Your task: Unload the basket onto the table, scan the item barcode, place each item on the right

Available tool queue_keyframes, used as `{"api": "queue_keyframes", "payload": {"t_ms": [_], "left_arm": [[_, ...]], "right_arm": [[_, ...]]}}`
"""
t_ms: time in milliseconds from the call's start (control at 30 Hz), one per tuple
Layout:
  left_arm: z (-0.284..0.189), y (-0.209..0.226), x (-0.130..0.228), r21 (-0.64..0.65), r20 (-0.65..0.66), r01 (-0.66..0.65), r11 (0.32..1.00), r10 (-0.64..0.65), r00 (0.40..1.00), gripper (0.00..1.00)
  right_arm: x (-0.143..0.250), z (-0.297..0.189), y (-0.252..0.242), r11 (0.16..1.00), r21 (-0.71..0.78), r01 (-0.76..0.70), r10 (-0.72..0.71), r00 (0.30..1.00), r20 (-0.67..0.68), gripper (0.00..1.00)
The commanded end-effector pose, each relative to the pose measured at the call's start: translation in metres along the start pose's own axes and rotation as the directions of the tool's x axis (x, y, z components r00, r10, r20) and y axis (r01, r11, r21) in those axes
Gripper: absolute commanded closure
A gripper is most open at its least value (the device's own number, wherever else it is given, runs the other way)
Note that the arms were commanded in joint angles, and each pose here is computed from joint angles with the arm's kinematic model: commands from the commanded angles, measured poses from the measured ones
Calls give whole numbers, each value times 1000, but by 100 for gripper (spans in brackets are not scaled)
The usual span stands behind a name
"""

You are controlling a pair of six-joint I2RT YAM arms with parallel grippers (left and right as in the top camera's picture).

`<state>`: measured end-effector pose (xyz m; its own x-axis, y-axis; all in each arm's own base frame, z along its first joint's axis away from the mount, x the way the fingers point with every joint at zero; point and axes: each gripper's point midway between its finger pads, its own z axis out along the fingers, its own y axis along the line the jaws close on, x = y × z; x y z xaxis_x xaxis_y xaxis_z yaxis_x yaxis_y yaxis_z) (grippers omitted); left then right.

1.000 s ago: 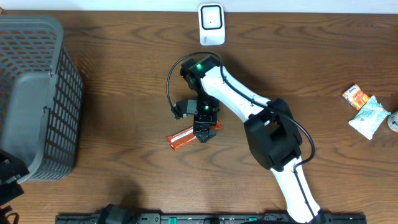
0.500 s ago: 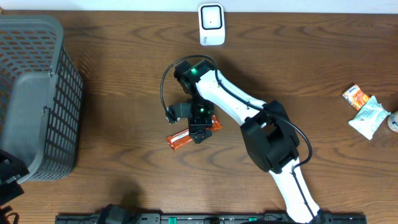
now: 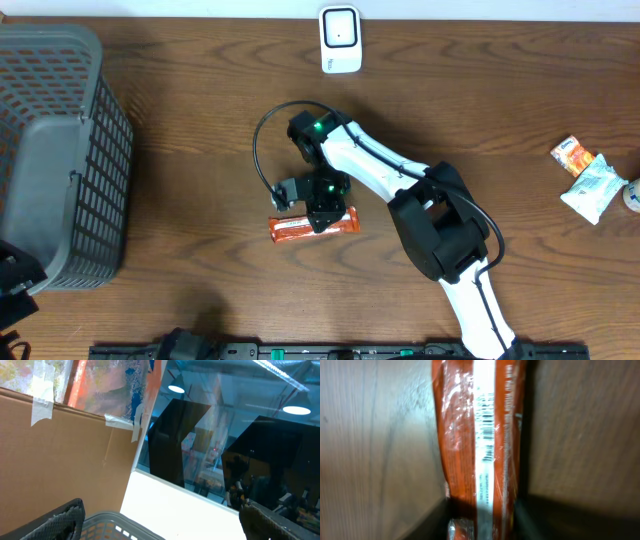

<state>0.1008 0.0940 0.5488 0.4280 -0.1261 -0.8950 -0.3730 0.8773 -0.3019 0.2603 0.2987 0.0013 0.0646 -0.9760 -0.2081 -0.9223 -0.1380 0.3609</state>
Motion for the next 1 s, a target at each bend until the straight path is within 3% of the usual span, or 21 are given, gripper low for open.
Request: {"api": "queue_keyframes", "payload": {"t_ms": [0, 67, 333, 500, 700, 833, 967], "left_arm": [[-2, 3, -1, -11, 4, 12, 1000, -12, 1000, 2], [-2, 3, -1, -11, 4, 12, 1000, -12, 1000, 2], [-2, 3, -1, -10, 4, 12, 1000, -12, 1000, 2], [-2, 3, -1, -11, 4, 12, 1000, -12, 1000, 2], [-2, 3, -1, -11, 4, 12, 1000, -12, 1000, 2], [-2, 3, -1, -11, 4, 12, 1000, -12, 1000, 2], [-2, 3, -1, -10, 4, 12, 1000, -12, 1000, 2]], "right_arm": [[23, 31, 9, 996, -66, -59, 54, 995, -86, 83], [26, 34, 11, 992, -72, -101, 94, 991, -94, 98], [24, 32, 10, 955, -53, -292, 287, 953, -95, 99], [-2, 4, 12, 897, -104, -429, 429, 903, -22, 99], [-51, -62, 40, 861, -291, -416, 463, 879, 115, 99], [-70, -87, 55, 889, -354, -292, 379, 901, 211, 99], [-81, -99, 62, 879, -397, -264, 384, 886, 261, 99]]}}
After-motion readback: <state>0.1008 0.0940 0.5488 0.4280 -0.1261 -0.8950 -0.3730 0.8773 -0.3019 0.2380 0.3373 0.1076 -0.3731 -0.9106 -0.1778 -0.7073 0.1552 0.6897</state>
